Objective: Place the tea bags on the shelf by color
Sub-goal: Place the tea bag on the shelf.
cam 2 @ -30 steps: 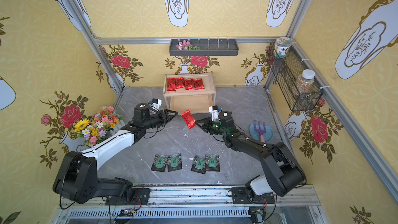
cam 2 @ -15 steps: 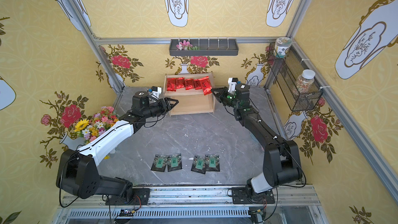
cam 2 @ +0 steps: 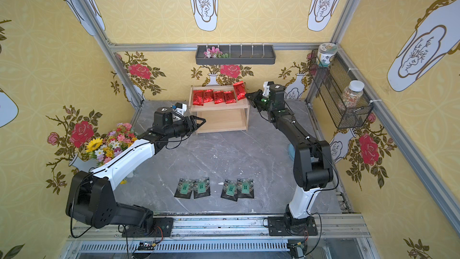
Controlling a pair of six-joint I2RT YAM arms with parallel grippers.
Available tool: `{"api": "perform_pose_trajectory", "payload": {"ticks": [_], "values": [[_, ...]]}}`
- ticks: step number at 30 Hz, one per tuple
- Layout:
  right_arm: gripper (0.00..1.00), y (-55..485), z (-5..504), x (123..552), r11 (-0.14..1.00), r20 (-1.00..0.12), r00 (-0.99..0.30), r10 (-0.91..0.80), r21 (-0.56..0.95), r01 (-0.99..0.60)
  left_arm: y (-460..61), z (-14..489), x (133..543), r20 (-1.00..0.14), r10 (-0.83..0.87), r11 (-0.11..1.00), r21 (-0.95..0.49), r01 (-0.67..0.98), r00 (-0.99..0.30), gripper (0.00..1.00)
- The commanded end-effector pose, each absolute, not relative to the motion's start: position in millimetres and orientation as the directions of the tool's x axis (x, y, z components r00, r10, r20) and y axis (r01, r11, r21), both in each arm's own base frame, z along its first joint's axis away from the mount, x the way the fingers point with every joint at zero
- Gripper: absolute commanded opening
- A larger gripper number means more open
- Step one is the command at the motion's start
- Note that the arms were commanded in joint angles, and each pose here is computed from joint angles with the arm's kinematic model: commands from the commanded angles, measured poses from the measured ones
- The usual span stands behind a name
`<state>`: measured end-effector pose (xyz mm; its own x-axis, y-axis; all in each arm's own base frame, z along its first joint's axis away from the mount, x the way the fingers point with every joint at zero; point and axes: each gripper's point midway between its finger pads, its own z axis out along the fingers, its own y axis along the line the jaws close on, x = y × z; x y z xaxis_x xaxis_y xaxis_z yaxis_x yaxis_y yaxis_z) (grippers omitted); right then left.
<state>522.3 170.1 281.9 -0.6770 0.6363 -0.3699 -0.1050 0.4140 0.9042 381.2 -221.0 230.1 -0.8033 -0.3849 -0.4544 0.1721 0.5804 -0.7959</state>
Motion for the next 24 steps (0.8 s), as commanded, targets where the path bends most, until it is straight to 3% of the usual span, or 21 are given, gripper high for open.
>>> {"api": "perform_pose_trajectory", "payload": {"ticks": [1, 24], "values": [[0.0, 170.5, 278.9, 529.0, 0.428, -0.39, -0.663, 0.64, 0.896, -0.114, -220.4, 226.1, 379.3, -0.456, -0.372, 0.584, -0.792, 0.178, -0.808, 0.63], [0.07, 177.5, 260.2, 544.3, 0.469, -0.389, -0.655, 0.648, 0.881, -0.06, -213.9, 223.7, 377.7, -0.455, -0.381, 0.587, -0.791, 0.17, -0.805, 0.64]]}}
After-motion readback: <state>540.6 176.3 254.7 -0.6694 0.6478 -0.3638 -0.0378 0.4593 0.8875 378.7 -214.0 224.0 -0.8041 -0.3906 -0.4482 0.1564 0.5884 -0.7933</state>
